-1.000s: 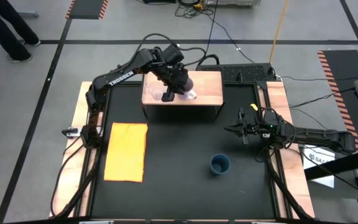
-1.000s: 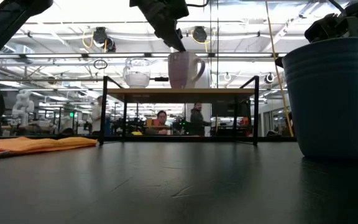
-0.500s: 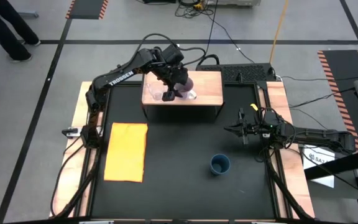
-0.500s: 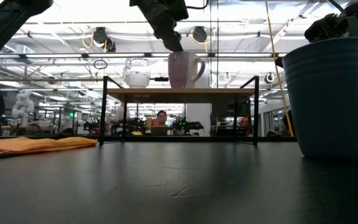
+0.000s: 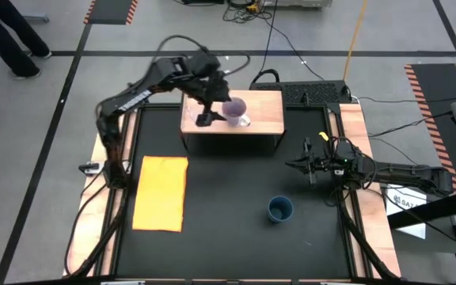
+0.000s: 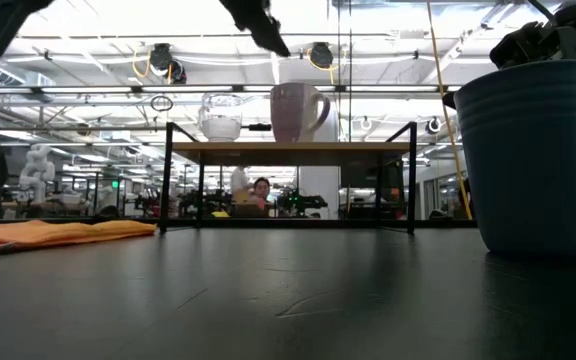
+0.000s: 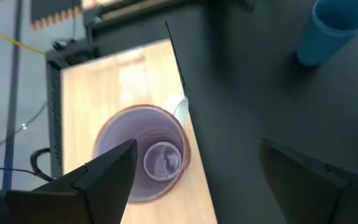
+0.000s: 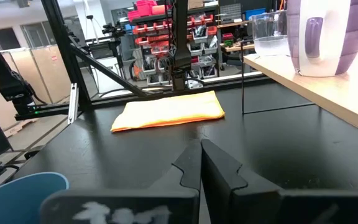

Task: Stack small to large cups/mugs on shelf
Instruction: Put the blue cup on the shelf

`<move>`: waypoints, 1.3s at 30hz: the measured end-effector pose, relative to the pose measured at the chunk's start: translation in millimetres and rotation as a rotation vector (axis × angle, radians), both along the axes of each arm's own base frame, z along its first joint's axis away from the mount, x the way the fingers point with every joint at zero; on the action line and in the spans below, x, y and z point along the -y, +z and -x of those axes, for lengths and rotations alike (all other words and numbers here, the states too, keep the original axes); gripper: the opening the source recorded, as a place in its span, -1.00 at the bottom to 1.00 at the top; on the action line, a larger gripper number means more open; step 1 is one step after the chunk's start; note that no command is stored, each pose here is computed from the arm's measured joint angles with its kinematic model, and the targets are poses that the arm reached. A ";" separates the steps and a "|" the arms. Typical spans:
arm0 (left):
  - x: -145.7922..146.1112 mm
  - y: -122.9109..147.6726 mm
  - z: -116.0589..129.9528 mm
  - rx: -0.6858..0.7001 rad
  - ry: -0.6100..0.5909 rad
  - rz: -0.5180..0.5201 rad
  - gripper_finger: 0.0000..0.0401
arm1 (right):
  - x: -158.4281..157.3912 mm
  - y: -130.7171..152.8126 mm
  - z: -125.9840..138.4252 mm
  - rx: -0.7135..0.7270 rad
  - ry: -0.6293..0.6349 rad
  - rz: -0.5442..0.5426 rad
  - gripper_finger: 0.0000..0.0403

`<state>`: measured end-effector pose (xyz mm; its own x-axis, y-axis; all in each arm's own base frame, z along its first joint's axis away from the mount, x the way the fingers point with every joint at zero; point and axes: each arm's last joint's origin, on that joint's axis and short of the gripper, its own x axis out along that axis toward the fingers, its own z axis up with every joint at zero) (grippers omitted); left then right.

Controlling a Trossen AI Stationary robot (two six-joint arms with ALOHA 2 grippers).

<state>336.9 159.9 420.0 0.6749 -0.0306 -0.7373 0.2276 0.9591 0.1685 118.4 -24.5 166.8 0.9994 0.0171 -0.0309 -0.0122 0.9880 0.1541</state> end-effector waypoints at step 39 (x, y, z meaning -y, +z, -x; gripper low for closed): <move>76.1 89.6 168.2 0.141 0.037 0.023 -0.99 | 0.0 0.1 0.0 0.000 0.000 -0.008 -1.00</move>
<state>168.7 83.9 509.6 0.7724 -0.0196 -0.6348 0.1680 0.9702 0.1746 118.4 -24.5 166.9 0.9994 0.0172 -0.0303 -0.0121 0.9868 0.1618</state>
